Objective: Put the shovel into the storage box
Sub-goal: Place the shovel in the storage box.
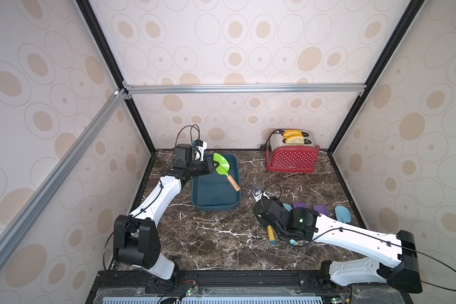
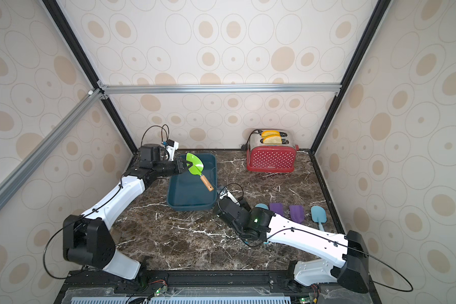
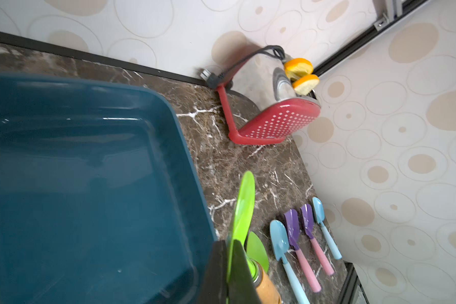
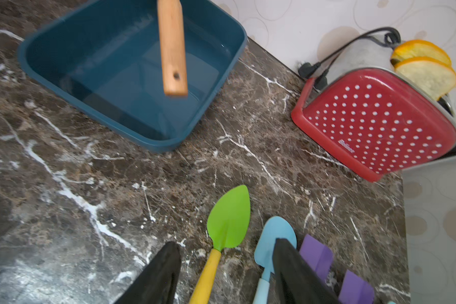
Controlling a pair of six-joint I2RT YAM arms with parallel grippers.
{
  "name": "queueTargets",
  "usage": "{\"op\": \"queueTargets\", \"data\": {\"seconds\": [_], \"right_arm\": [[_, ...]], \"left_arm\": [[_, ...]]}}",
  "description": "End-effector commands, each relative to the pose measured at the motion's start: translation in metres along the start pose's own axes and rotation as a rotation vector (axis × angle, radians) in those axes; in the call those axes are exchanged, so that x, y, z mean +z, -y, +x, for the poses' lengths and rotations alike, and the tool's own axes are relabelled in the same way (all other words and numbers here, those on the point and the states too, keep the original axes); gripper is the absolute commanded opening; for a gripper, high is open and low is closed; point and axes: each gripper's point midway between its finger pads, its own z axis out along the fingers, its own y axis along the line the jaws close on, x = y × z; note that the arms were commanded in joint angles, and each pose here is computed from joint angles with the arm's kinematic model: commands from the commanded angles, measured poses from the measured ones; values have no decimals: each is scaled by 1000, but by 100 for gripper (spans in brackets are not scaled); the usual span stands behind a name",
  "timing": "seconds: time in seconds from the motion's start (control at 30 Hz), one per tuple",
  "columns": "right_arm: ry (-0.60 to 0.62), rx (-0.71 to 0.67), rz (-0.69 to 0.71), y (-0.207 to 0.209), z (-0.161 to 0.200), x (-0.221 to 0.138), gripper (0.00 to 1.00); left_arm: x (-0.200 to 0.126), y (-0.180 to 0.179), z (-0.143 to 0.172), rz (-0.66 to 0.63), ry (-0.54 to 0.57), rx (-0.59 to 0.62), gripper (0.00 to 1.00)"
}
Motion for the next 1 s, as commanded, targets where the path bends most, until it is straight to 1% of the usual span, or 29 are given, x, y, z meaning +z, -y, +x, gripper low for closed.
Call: {"op": "queueTargets", "data": {"seconds": [0.0,0.17,0.3,0.33,0.4,0.53,0.67,0.73,0.97], "right_arm": [[-36,55,77,29,24,-6,62],[-75,117,107,52,55,-11,63],[-101,148,118,60,75,-16,63],[-109,157,122,62,80,-17,63],[-123,173,126,65,91,-19,63],[-140,193,132,70,108,-21,63],[-139,201,134,71,110,-22,64],[-142,194,130,69,109,-19,64],[-160,184,90,50,100,-6,65]], "left_arm": [[15,-11,0,36,-101,43,0],[48,-27,0,62,-200,57,0],[75,-52,9,41,-298,56,0],[78,-61,15,15,-339,46,0],[87,-74,21,-16,-383,48,0],[97,-82,27,-4,-428,54,0],[103,-93,34,-26,-467,45,1],[107,-93,38,-2,-478,32,3],[122,-105,63,-4,-530,-10,7]]}}
